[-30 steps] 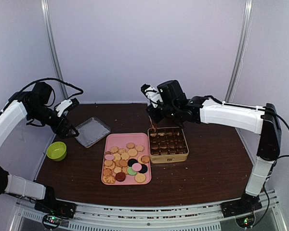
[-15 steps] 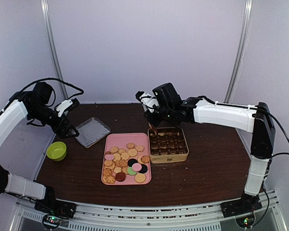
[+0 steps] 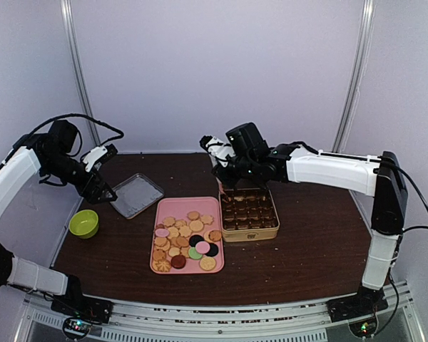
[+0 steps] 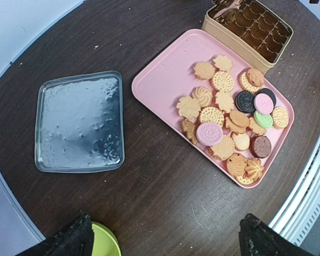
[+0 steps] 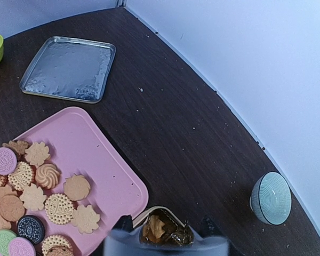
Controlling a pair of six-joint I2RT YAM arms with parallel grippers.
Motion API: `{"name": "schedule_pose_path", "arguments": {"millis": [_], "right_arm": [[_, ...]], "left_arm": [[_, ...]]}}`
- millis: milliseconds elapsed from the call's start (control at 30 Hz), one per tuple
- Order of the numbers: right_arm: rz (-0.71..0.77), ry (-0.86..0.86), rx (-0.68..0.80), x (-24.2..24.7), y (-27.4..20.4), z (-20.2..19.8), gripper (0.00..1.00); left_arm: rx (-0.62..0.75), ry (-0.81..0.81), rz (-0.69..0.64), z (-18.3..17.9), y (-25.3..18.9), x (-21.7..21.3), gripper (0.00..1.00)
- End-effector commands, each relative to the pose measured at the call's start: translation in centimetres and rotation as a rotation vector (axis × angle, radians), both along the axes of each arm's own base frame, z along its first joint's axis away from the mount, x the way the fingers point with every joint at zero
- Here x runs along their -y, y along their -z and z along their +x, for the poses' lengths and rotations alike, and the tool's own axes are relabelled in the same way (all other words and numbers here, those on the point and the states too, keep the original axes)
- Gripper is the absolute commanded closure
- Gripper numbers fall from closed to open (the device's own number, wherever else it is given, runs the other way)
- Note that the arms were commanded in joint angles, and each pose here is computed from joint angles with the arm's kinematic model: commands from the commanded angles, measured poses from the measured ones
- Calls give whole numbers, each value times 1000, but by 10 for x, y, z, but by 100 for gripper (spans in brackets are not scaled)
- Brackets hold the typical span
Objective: Pack the cookies
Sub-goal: Place the fake cookies in the empty pocket of the box, then pick up the fake cookies from the plate.
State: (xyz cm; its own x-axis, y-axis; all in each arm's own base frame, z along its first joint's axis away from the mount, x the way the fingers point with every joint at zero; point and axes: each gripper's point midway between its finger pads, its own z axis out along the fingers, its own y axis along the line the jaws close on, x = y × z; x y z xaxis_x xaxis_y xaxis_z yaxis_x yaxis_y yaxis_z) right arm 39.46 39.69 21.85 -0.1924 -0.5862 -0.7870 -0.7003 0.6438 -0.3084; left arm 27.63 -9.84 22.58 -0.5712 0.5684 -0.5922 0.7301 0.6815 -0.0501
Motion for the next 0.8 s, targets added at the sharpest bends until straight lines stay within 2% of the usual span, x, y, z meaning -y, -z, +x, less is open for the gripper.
{"name": "schedule_pose_path", "arguments": {"millis": [0,233,400,567,767], "right_arm": [[33,-2,34,1,-22,1,59],[126,10,74,12,-70,-9,68],[222,-19,66,12,-93,-36,69],[315,-51,22,5,-93,-75,69],[402,-83,-50,-8,-71,-124,68]], "left_arm": [[33,2,-23,6,-12,2,2],[42,1,-25,4,-15,2,3],[43,0,-25,2,-15,1,3],[47,-2,-21,-1,-15,0,3],[38,-1,-20,-5,-12,0,3]]}}
